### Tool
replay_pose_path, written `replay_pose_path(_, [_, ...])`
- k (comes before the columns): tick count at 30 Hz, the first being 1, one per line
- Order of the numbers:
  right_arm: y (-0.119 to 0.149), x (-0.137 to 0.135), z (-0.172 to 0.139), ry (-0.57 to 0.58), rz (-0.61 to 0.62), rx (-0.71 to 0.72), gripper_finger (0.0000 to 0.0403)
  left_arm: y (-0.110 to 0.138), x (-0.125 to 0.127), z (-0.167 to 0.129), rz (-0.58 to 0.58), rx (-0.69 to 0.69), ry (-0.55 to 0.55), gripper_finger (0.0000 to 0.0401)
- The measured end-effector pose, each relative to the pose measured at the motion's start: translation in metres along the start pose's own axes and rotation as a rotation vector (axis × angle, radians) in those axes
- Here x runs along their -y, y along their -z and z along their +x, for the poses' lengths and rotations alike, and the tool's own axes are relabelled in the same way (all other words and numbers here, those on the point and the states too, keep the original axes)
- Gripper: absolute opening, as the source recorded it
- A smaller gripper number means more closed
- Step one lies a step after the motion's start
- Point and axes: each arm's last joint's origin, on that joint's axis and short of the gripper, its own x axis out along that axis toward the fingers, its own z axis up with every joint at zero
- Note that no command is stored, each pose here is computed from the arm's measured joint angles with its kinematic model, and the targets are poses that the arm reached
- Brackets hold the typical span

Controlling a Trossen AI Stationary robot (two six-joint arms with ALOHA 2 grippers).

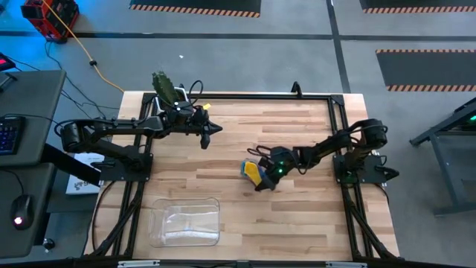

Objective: Nest measuring cups in basket
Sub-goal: Put the nested measuring cups into the transparent bin

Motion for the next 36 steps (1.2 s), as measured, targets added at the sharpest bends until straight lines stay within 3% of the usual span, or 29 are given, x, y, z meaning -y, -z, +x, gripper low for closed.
replay_pose_path(11, [-0.012,-0.033,-0.026,-0.129,-0.087,0.057,0.0029,-0.002,0.0,0.0,-0.01,0.017,0.003,0.0])
replay_pose_path(17, [-0.014,-0.026,-0.031,-0.062,-0.09,0.057,0.0029,-0.003,0.0,0.0,-0.009,0.031,0.005,0.0])
replay_pose_path(23, [-0.006,-0.006,-0.023,0.08,0.017,0.014,0.0029,-0.003,0.0,0.0,-0.008,0.034,0.005,0.0])
replay_pose_path(36, [-0.005,-0.002,-0.022,0.1,0.07,0.011,0.0049,-0.004,0.0,0.0,-0.009,0.036,0.005,0.0])
